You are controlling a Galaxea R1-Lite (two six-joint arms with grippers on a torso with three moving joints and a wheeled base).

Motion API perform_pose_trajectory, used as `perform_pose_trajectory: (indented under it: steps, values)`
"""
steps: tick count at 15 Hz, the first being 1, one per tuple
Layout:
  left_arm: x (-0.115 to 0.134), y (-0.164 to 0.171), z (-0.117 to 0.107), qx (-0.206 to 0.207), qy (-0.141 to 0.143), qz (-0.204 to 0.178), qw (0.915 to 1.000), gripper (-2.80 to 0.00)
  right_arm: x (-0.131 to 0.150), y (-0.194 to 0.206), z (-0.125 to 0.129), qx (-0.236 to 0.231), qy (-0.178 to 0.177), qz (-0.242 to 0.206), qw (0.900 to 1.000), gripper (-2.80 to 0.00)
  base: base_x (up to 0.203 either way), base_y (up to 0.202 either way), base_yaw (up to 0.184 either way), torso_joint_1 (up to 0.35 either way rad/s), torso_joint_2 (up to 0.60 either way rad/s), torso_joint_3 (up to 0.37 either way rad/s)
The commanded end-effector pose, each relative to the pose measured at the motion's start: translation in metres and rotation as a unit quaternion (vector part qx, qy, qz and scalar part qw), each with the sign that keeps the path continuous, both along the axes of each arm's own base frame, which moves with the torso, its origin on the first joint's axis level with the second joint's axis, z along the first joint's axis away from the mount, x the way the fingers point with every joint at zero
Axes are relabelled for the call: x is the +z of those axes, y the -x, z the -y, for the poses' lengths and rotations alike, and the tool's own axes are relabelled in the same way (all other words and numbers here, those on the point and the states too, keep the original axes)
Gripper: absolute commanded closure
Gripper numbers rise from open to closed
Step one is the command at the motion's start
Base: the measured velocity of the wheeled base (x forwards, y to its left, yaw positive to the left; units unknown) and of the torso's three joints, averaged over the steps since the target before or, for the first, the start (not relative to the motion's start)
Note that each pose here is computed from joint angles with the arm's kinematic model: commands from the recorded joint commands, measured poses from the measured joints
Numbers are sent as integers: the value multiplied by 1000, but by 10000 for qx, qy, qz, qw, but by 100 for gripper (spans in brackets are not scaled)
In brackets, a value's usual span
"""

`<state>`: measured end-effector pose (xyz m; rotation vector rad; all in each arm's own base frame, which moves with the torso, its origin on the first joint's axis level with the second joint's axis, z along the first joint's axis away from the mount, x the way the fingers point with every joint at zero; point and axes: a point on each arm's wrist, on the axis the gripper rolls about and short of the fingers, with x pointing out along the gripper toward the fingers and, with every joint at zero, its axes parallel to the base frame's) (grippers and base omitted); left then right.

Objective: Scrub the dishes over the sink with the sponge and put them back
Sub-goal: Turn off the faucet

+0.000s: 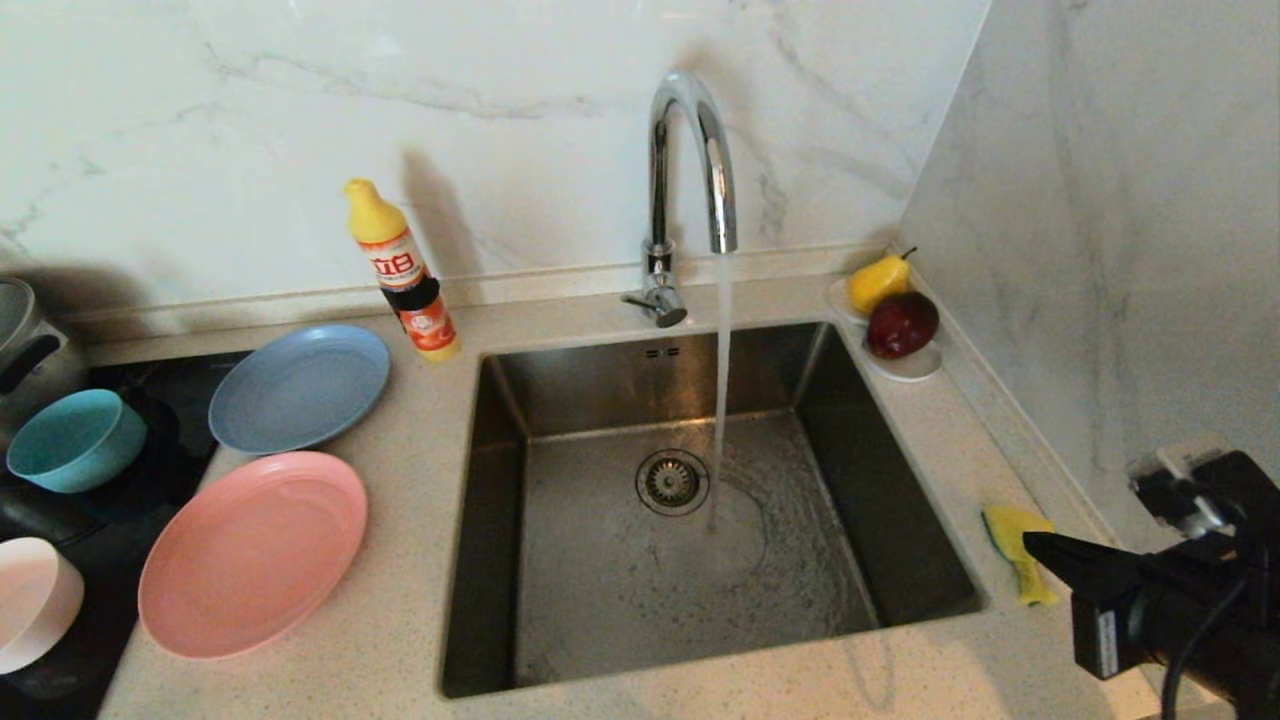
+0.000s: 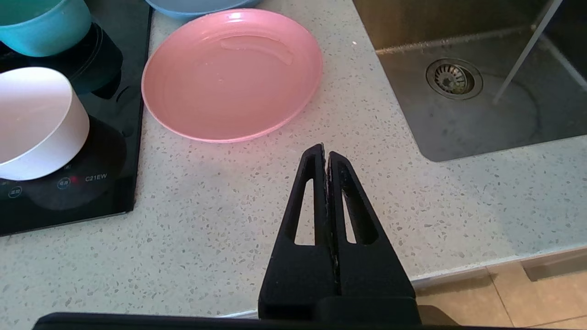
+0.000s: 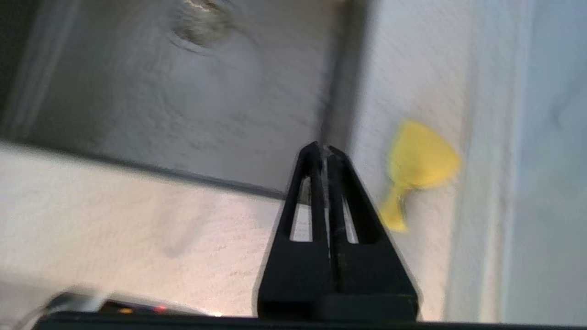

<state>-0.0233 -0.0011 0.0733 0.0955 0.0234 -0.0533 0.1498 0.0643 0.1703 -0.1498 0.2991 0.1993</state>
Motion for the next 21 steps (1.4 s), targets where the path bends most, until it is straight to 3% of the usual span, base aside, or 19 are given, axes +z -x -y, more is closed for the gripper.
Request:
perform_pose_trajectory:
  steps: [1, 3, 5, 9, 12, 15, 17, 21]
  values:
    - [0, 0, 0, 0, -2, 7, 10000, 0, 13, 35, 17, 712, -318, 663, 9948, 0, 0, 0, 0, 0, 0, 0]
    - [0, 0, 0, 0, -2, 7, 10000, 0, 10, 57, 28, 1318, -499, 918, 9858, 0, 0, 0, 0, 0, 0, 0]
    - [0, 0, 0, 0, 0, 1, 10000, 0, 3, 78, 38, 1744, -594, 890, 9788, 0, 0, 0, 0, 0, 0, 0]
    - [0, 0, 0, 0, -2, 7, 10000, 0, -15, 123, 52, 1766, -650, 1140, 9755, 0, 0, 0, 0, 0, 0, 0]
    - [0, 0, 0, 0, -2, 5, 10000, 0, -40, 143, 54, 1446, -595, 1297, 9791, 0, 0, 0, 0, 0, 0, 0]
    - [0, 0, 0, 0, -2, 0, 10000, 0, -65, 161, 55, 1245, -310, 1560, 9794, 0, 0, 0, 0, 0, 0, 0]
    - [0, 0, 0, 8, 5, 7, 10000, 0, -75, 164, 59, 282, -60, 1552, 9875, 0, 0, 0, 0, 0, 0, 0]
    - [0, 0, 0, 25, 70, 7, 10000, 0, -88, 173, 64, -715, 1, 1869, 9798, 0, 0, 0, 0, 0, 0, 0]
